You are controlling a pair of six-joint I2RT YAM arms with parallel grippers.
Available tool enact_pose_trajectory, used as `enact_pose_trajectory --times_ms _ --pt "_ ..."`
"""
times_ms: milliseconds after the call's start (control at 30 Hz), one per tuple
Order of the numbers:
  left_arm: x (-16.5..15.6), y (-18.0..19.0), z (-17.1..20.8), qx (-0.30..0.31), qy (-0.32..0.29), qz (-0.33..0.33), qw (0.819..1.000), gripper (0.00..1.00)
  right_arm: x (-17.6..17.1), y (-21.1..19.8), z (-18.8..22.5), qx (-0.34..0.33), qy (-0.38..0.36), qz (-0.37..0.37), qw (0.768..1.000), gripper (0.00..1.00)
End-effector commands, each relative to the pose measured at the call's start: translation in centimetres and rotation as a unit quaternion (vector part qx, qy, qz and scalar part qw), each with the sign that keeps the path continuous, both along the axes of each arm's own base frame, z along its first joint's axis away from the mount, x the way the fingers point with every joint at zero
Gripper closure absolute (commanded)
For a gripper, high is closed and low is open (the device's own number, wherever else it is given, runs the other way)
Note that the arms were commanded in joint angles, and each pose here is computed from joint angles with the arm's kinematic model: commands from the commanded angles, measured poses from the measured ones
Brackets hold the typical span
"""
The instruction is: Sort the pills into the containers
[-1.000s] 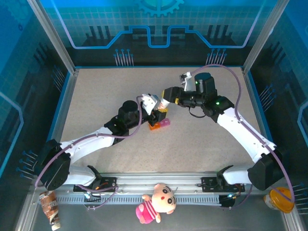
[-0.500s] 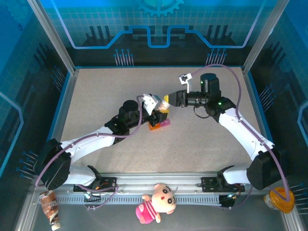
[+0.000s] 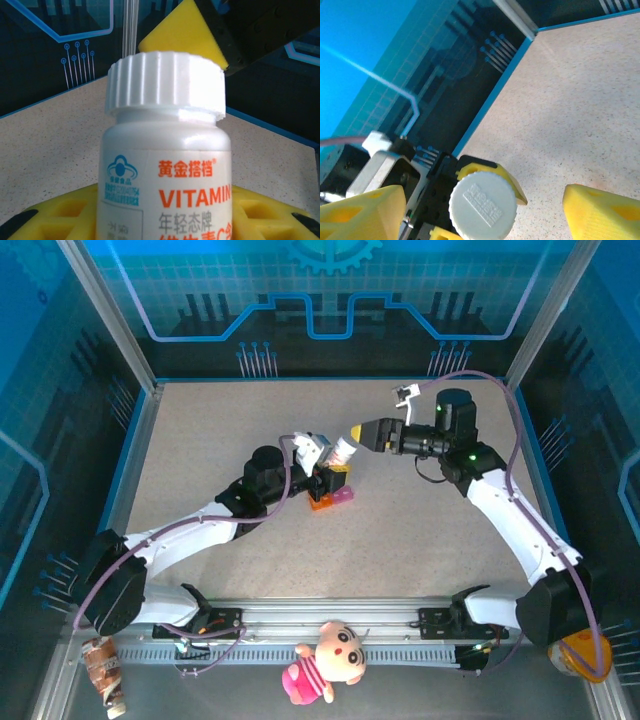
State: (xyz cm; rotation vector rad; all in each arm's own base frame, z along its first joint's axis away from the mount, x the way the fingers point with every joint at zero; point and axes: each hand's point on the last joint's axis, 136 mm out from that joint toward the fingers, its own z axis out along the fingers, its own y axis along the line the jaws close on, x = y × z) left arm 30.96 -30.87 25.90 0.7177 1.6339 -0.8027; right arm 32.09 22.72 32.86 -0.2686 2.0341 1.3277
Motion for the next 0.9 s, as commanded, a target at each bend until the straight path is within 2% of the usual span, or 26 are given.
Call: enact_pose_trajectory --times_ms 0,333,600,733,867 --pt "0.3 0.4 2.6 -0.005 -0.041 0.010 0.999 1.00 0.8 -1.1 -0.7 -0.003 0.080 -0.077 0.994 0.17" --pt "0.3 0.5 2.6 0.004 -0.045 0.010 0.999 1.00 0.0 2.9 -1.0 -0.025 0.081 -0.043 0.995 0.18" --pt "0.3 0.6 2.8 0.001 -0.045 0.012 0.999 1.00 -0.5 3.9 -2.0 -0.034 0.090 -0.029 0.995 0.39" --pt "0.3 0.6 2.8 0.001 -0.046 0.012 0.999 1.00 -1.0 4.3 -2.5 -0.041 0.091 -0.020 0.995 0.42" --pt "0.3 0.5 2.9 0.000 -0.046 0.012 0.999 1.00 -1.3 4.2 -2.9 -0.048 0.090 -0.017 0.995 0.50"
